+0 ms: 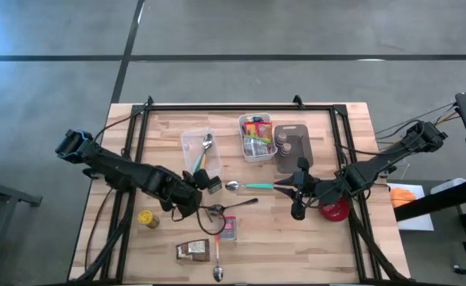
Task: Pick & Place Food Item
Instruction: Put the silver spoon into the transparent bin
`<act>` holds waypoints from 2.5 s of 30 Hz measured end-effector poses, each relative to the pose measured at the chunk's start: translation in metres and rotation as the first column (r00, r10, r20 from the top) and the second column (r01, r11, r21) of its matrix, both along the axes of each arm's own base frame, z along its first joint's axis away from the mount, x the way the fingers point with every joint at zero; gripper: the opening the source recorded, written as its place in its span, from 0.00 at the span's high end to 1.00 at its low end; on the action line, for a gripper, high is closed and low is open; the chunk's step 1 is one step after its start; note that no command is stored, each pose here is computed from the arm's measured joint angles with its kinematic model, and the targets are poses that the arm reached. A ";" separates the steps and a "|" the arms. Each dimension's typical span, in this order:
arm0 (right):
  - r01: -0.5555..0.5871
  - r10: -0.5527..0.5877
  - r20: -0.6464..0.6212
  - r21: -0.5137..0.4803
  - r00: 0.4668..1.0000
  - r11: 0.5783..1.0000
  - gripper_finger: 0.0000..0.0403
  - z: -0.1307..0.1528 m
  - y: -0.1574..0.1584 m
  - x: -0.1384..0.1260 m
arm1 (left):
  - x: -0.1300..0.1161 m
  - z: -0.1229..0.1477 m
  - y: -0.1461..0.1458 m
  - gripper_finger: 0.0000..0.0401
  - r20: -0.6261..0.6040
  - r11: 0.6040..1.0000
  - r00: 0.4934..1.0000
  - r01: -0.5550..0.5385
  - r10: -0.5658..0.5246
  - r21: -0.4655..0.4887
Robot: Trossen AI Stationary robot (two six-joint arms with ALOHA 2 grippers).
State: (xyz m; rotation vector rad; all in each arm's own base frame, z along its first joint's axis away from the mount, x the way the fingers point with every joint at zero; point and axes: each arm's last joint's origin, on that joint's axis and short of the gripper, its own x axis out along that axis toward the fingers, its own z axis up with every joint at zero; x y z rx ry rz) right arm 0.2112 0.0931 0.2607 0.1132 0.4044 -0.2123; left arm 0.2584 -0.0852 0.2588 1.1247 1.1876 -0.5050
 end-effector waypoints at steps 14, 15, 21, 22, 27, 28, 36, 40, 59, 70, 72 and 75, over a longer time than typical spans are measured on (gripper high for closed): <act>0.000 0.000 0.000 0.000 1.000 1.000 0.83 0.000 0.000 0.000 | -0.001 0.000 0.018 1.00 -0.035 0.993 0.998 -0.056 0.060 0.107; 0.000 0.000 0.000 0.000 1.000 1.000 0.83 0.000 0.000 0.000 | -0.002 0.000 0.019 1.00 -0.047 0.990 0.998 -0.038 0.045 0.136; 0.000 0.000 0.000 0.000 1.000 1.000 0.83 0.000 0.000 0.000 | -0.008 0.000 0.030 1.00 -0.137 0.960 0.990 0.013 0.026 0.278; 0.000 0.000 0.000 0.000 1.000 1.000 0.83 0.000 0.000 0.000 | -0.009 0.000 0.034 1.00 -0.165 0.957 0.986 0.024 0.025 0.290; 0.001 -0.001 0.000 0.000 1.000 1.000 0.83 0.000 0.000 0.000 | -0.009 -0.001 0.055 1.00 -0.278 0.956 0.960 0.105 -0.026 0.275; 0.001 -0.001 0.000 0.000 1.000 1.000 0.83 0.000 0.000 0.000 | -0.008 -0.001 0.060 1.00 -0.298 0.958 0.954 0.123 -0.042 0.260; 0.001 -0.001 0.000 0.000 1.000 1.000 0.83 0.000 0.000 0.000 | -0.007 -0.003 0.102 1.00 -0.381 0.971 0.911 0.214 -0.160 0.103; 0.001 -0.001 0.000 0.000 1.000 1.000 0.83 0.000 0.000 0.000 | -0.003 0.004 0.117 1.00 -0.386 0.947 0.890 0.302 -0.241 0.106; 0.001 -0.001 0.000 -0.001 1.000 1.000 0.83 0.000 0.000 0.000 | -0.007 0.013 0.180 1.00 -0.367 0.812 0.768 0.582 -0.526 0.054; 0.001 -0.001 0.000 -0.001 1.000 1.000 0.83 0.000 0.000 0.000 | -0.002 -0.009 0.182 1.00 -0.343 0.786 0.764 0.609 -0.547 0.105; 0.001 -0.001 0.000 -0.001 1.000 1.000 0.83 0.000 0.000 0.000 | 0.001 -0.009 0.183 1.00 -0.335 0.772 0.760 0.622 -0.556 0.130; 0.001 -0.001 0.000 -0.001 1.000 1.000 0.83 0.000 0.000 0.000 | 0.005 -0.009 0.185 1.00 -0.326 0.738 0.746 0.652 -0.581 0.174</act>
